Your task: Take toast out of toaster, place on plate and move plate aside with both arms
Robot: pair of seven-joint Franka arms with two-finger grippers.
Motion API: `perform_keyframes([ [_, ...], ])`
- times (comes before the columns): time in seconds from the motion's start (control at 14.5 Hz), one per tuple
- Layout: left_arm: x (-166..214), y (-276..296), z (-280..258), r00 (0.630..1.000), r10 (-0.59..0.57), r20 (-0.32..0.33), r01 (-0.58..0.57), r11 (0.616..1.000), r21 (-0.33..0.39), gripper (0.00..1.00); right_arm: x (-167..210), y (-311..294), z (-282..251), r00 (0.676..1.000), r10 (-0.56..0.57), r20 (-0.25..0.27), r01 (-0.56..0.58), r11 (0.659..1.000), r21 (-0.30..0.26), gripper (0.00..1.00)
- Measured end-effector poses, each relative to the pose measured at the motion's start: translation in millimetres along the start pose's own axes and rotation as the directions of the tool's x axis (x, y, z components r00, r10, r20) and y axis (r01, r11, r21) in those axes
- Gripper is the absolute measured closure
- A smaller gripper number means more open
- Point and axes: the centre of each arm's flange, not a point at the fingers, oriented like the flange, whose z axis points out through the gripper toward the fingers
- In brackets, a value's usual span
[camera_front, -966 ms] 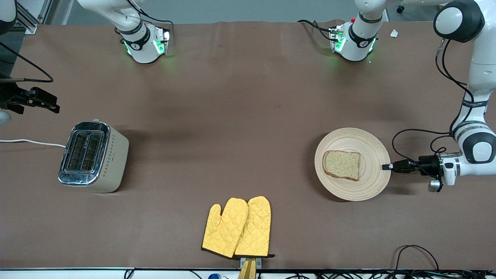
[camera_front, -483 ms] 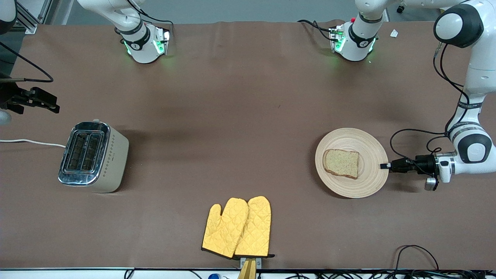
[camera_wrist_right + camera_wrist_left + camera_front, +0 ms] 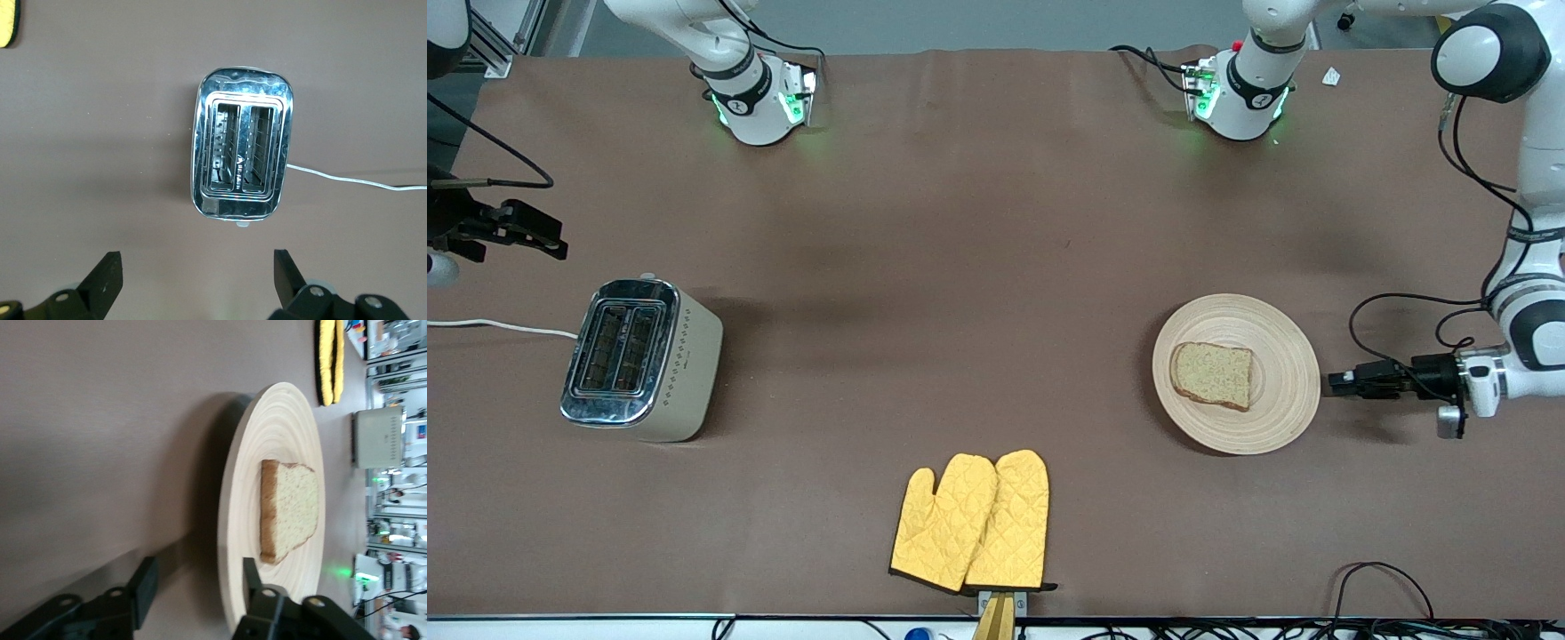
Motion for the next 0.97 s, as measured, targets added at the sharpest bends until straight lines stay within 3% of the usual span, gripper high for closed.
perform_keyframes([
  [0.21,16.2,27.1,-34.3,0.998,0.036,0.053,-0.042,0.992,0.117,0.05,0.1,-2.2,-3.7,1.000,-0.004,-0.008,0.004,1.000,-0.001,0.00],
  [0.28,27.6,47.3,-41.6,0.995,0.055,0.079,-0.067,0.985,0.161,0.00,0.0,-2.1,-4.9,1.000,-0.004,-0.010,0.004,1.000,-0.001,0.00],
  [0.48,78.4,142.8,-45.0,0.981,0.093,0.171,-0.147,0.931,0.336,0.00,-2.0,0.2,-8.0,1.000,0.001,-0.004,-0.001,1.000,0.000,0.00],
  [0.76,126.0,294.4,-3.0,0.950,0.149,0.276,-0.277,0.809,0.518,0.00,-3.1,6.3,-9.6,1.000,0.012,-0.003,-0.012,1.000,0.000,0.00],
  [0.97,133.2,377.0,21.3,0.949,0.131,0.286,-0.290,0.718,0.633,0.00,-3.1,6.2,-10.0,1.000,0.013,-0.004,-0.013,1.000,0.002,0.00],
])
